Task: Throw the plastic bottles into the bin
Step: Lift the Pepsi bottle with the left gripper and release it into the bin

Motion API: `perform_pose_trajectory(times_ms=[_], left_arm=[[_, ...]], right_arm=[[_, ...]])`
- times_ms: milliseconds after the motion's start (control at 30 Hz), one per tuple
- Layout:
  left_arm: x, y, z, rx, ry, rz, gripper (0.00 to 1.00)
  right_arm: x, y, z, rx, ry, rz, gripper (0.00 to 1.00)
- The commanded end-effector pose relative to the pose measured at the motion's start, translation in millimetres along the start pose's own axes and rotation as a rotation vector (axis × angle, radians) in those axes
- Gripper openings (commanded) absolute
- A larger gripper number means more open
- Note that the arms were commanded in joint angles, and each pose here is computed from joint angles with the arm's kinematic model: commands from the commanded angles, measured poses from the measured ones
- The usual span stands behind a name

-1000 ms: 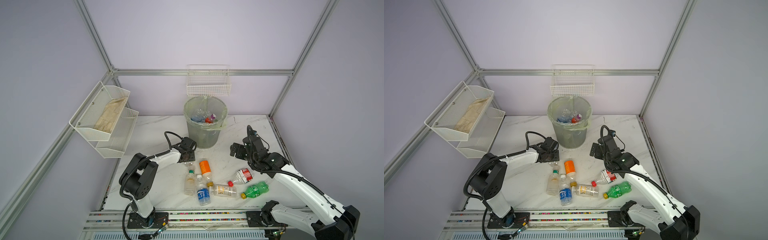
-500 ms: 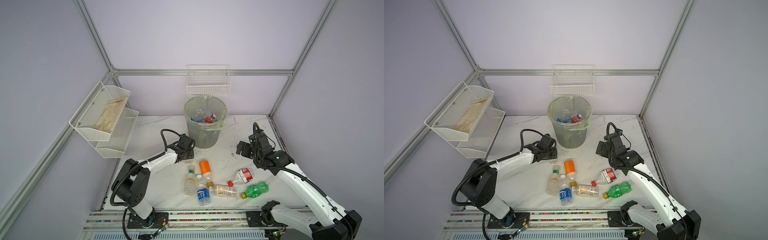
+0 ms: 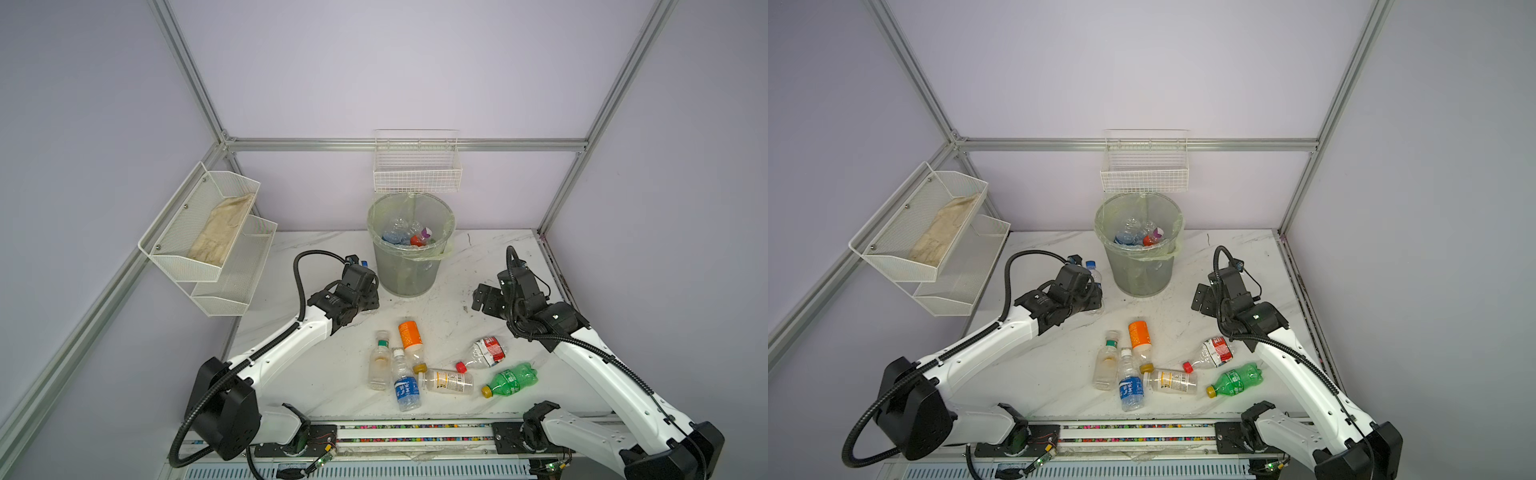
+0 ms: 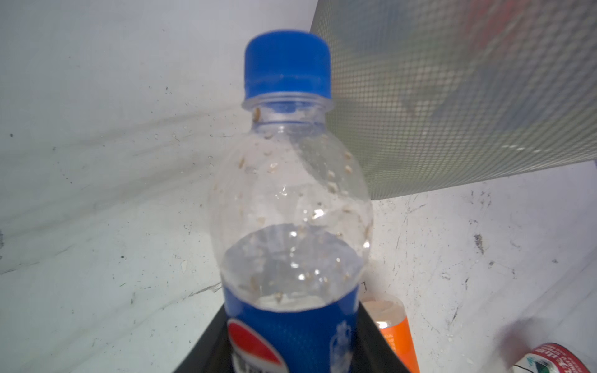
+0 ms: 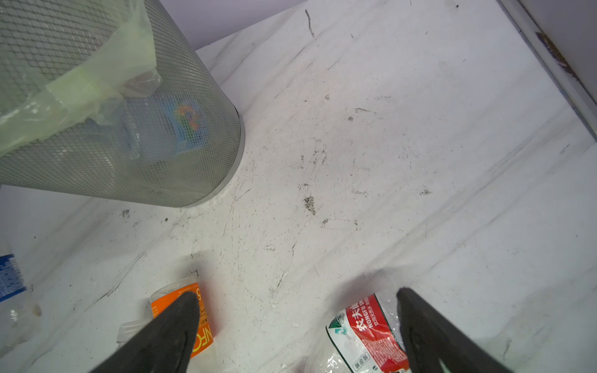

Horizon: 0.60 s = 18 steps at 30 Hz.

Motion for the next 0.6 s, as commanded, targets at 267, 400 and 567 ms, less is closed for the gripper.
perform_pose_trajectory(times_ms=[267, 400, 567], left_arm=[[-12.1, 51.6, -81.0, -0.222, -0.155, 0.011, 0.42], [-16.2, 64.8, -108.3, -0.285, -0.218, 0.004, 0.41], [-21.8, 79.2, -140.9, -0.357, -0.301, 0.004, 0.41]], right_arm=[[-2.0, -8.5, -2.4, 0.008, 0.018, 0.007, 0.97], [0.6, -9.8, -0.8, 0.012, 0.035, 0.008, 0.97], [3.9, -12.8, 2.4, 0.018, 0.061, 0.011, 0.97]])
Point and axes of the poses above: each gripper's point midway between its finger pads, its own z axis out along the fingers, its own x axis along the line the jaws close on, y = z × x, the point moved 4 cm from there along -z, back along the fingers, and after that the axes turned 15 degrees about -z, right-handed, at the moved point
